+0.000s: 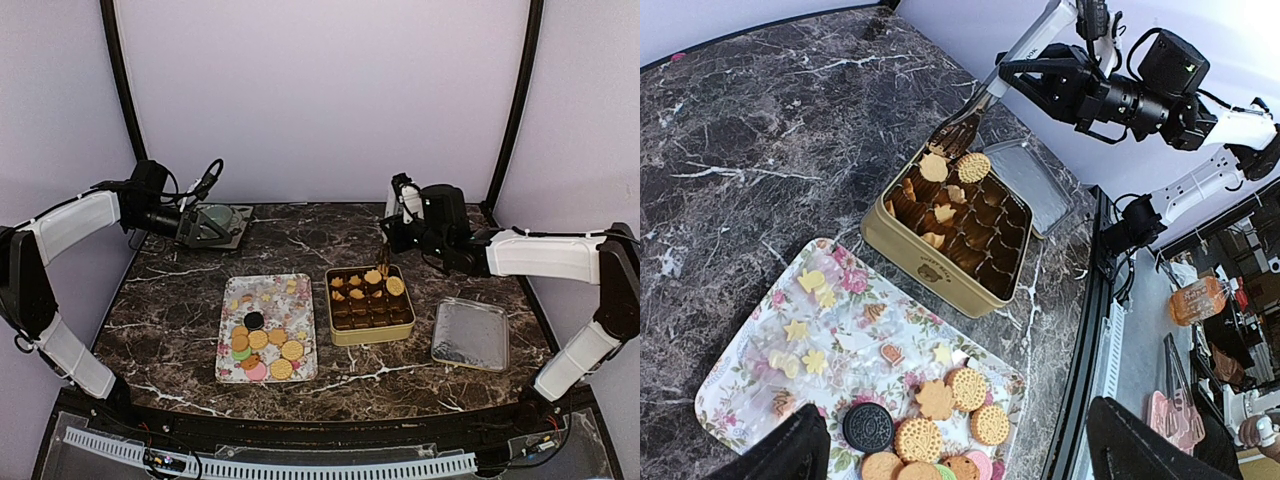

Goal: Pack the cookies
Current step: Adjust the fake cookies in the empty pocket of the box, then pick up the fake cookies from the empty pocket of the box.

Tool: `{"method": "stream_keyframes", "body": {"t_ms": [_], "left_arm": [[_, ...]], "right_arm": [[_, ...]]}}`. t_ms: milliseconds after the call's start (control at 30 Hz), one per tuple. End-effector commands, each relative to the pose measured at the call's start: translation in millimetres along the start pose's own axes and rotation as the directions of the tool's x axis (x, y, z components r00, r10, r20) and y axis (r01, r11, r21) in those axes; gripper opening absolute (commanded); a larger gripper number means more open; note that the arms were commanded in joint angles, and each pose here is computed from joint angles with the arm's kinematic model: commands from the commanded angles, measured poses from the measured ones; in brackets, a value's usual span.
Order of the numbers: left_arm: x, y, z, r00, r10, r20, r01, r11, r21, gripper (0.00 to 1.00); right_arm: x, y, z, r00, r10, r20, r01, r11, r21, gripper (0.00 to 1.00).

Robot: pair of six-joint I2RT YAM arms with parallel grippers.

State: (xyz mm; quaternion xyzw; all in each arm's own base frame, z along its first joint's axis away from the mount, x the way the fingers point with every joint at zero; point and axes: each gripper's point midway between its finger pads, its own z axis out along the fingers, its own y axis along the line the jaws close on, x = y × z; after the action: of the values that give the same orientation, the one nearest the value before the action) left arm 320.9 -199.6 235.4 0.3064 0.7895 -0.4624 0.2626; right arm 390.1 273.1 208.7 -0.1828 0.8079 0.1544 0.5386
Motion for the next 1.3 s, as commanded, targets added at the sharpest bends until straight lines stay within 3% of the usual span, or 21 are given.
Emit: {"method": "stream_keyframes", "body": {"t_ms": [0,333,633,867,1267], "left_arm": [[-1,-8,-6,1.0,0.01,0.009,-0.01,1.0,0.011,0.91],[1,-8,-5,1.0,0.008,0.009,-0.008,1.0,0.015,0.91],[0,-7,-5,1.0,0.005,0.009,-0.005,1.0,0.014,0.91],[-1,-8,-5,1.0,0.005,0.011,-0.005,1.0,0.014,0.91],[-4,-9,-6,1.0,0.001,0.014,-0.002,1.0,0.011,0.91]], "right_arm": [[-21,16,-8,0.997,0.037,0.065,-0.032,0.997,-0.077,0.23],[-25,15,-19,0.996,0.049,0.076,-0.044,0.997,-0.07,0.23],[-57,-6,-55,0.985,0.053,0.163,-0.051,0.999,-0.016,0.34],[-26,-15,-62,0.991,0.069,0.117,-0.068,0.998,-0.008,0.42],[-4,-7,-61,0.994,0.083,0.077,-0.078,0.995,-0.063,0.4]]}}
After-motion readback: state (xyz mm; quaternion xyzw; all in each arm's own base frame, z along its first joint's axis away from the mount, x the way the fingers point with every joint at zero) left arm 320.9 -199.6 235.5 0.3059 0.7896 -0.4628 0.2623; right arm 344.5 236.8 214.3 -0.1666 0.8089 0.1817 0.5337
